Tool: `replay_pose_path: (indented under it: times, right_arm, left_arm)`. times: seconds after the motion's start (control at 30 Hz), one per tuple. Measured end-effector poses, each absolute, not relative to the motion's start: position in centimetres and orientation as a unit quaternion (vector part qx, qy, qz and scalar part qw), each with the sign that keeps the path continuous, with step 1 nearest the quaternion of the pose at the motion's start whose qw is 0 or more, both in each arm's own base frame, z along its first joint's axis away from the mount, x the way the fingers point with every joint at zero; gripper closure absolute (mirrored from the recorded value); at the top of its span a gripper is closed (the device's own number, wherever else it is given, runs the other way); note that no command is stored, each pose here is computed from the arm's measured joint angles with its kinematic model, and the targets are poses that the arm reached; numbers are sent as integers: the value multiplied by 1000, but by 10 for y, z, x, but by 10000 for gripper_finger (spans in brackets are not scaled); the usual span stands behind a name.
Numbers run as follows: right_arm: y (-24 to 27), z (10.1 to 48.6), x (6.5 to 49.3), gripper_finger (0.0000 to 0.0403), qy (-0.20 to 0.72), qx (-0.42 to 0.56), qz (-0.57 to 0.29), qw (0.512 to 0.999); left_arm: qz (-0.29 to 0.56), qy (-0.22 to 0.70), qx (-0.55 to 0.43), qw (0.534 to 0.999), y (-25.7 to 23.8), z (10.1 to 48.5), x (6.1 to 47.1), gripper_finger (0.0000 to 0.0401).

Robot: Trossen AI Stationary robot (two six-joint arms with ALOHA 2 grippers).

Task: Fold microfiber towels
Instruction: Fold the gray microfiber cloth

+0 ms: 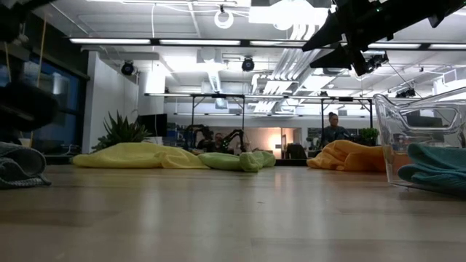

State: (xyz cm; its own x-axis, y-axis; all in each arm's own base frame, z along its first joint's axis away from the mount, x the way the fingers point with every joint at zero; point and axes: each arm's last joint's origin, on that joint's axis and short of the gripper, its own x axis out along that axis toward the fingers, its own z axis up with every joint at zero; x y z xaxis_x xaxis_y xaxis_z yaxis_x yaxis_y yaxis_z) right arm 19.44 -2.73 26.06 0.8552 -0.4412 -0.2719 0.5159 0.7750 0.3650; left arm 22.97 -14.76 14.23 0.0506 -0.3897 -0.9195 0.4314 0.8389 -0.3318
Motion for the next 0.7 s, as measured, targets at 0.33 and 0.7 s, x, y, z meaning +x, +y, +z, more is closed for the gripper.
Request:
replay_pose_path:
  times: [0.33,0.7]
  right_arm:
    - [-27,260,194,169,87,217,-255,938]
    - [-27,260,194,169,89,216,-256,938]
  left_arm:
    - [-291,630,13,720,-147,142,230,322]
    - [-268,612,-12,744,-125,173,237,398]
